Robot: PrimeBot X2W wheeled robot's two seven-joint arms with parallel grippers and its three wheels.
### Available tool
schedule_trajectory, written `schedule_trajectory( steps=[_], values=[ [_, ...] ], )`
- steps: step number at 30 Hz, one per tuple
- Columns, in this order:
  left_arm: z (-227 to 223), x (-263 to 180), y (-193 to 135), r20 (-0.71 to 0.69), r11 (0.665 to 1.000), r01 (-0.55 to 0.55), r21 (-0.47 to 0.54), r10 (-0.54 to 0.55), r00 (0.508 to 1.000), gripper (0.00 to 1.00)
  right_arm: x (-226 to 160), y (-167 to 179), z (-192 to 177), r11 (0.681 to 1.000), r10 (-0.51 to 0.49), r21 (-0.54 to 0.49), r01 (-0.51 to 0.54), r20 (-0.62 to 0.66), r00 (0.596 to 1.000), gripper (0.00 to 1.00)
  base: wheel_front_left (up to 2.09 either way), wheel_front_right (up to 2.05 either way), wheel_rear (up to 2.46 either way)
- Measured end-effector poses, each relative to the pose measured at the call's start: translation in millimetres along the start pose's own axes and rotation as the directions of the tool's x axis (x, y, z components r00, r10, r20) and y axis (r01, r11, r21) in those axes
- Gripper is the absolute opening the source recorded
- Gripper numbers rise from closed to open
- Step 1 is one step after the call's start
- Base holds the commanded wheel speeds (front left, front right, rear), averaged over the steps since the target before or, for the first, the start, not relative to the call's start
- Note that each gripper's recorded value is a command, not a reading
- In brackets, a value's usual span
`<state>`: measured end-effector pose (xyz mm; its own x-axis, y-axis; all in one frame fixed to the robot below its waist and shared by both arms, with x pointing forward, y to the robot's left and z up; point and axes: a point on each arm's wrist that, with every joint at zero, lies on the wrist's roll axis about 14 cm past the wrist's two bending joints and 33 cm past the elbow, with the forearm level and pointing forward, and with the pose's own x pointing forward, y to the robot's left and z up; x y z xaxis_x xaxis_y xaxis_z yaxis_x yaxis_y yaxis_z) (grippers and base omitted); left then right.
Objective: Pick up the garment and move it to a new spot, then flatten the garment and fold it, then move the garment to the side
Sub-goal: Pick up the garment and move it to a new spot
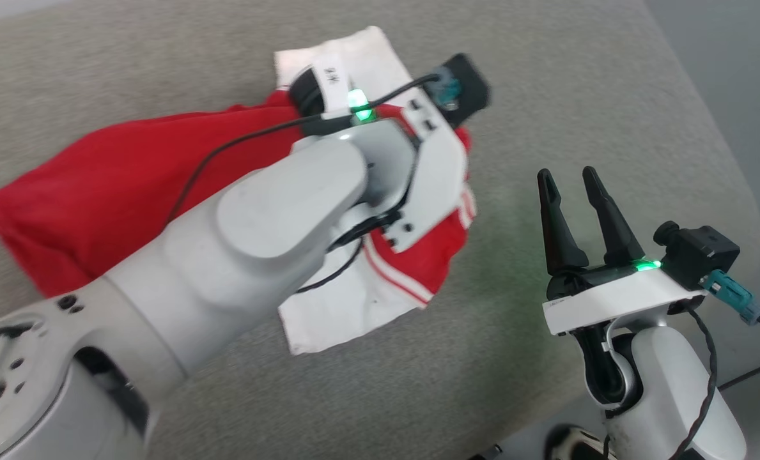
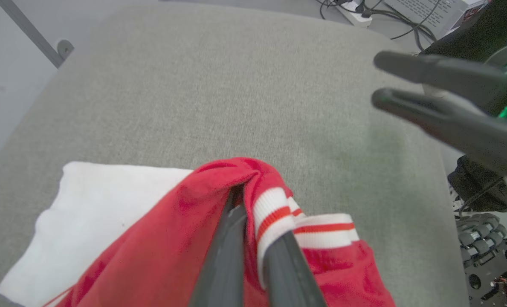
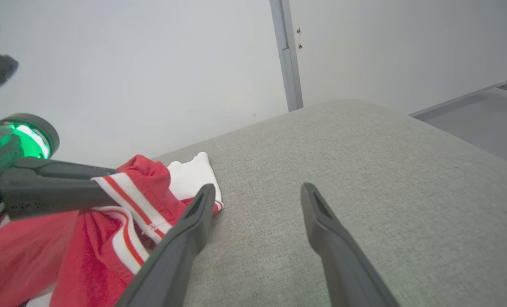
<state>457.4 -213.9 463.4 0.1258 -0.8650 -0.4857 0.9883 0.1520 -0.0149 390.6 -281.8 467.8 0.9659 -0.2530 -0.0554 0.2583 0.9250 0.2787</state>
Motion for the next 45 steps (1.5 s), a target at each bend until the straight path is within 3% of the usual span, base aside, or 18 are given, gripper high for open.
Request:
schedule_trajectory(
  steps=[7, 12, 13, 14, 15, 27, 31, 36, 39, 45],
  values=[
    [-79.8, 9.9, -10.8, -0.269, 0.998, 0.045, -0.039, -0.054, 0.962, 0.0, -9.6, -18.5, 4.2, 0.998, -0.064, 0.03, 0.064, 0.006, 0.998, 1.0, 0.0, 0.0, 0.0],
    [-98.2, 6.8, -7.2, -0.34, 0.998, 0.05, -0.045, -0.062, 0.939, 0.02, -9.0, -20.2, 0.8, 0.997, -0.072, 0.036, 0.072, -0.003, 0.997, 1.0, 0.0, 0.0, 0.0],
    [-99.3, 6.3, -6.3, -0.34, 0.998, 0.048, -0.051, -0.062, 0.938, 0.18, -8.5, -20.4, 0.3, 0.997, -0.072, 0.038, 0.073, -0.004, 0.997, 1.0, 0.0, 0.0, 0.0],
    [-100.5, 5.7, -5.4, -0.34, 0.997, 0.045, -0.059, -0.062, 0.938, 0.5, -7.4, -19.5, -0.3, 0.997, -0.07, 0.039, 0.07, -0.005, 0.998, 1.0, 0.0, 0.0, 0.0],
    [-100.7, 4.2, -4.1, -0.334, 0.997, 0.041, -0.063, -0.06, 0.941, 1.0, -4.2, -16.6, -1.3, 0.997, -0.061, 0.041, 0.061, -0.005, 0.998, 1.0, 0.0, 0.0, 0.0],
    [-54.4, -40.1, 22.0, -0.086, 0.986, -0.055, -0.16, 0.042, 0.995, 1.0, 13.9, 17.6, -6.6, 0.997, 0.07, -0.038, -0.071, -0.014, 0.997, 1.0, 0.0, 0.0, 0.0],
    [-55.5, -68.8, 31.5, -0.004, 0.964, -0.121, -0.238, 0.124, 0.992, 1.0, 18.6, 29.8, -3.3, 0.987, 0.138, -0.079, -0.138, -0.015, 0.99, 1.0, 0.0, 0.0, 0.0],
    [-81.6, -111.0, 42.6, 0.077, 0.883, -0.234, -0.407, 0.288, 0.954, 1.0, 21.1, 43.1, -1.3, 0.971, 0.208, -0.117, -0.209, -0.021, 0.978, 1.0, 0.0, 0.0, 0.0],
    [-110.6, -140.8, 45.4, 0.081, 0.801, -0.315, -0.509, 0.408, 0.909, 1.0, 21.5, 48.4, 0.8, 0.962, 0.237, -0.131, -0.238, -0.021, 0.971, 1.0, 0.0, 0.0, 0.0],
    [-164.9, -205.6, 40.7, 0.05, 0.599, -0.454, -0.66, 0.637, 0.769, 1.0, 17.5, 53.6, -0.4, 0.946, 0.279, -0.16, -0.282, -0.039, 0.959, 1.0, 0.0, 0.0, 0.0]
  ],
)
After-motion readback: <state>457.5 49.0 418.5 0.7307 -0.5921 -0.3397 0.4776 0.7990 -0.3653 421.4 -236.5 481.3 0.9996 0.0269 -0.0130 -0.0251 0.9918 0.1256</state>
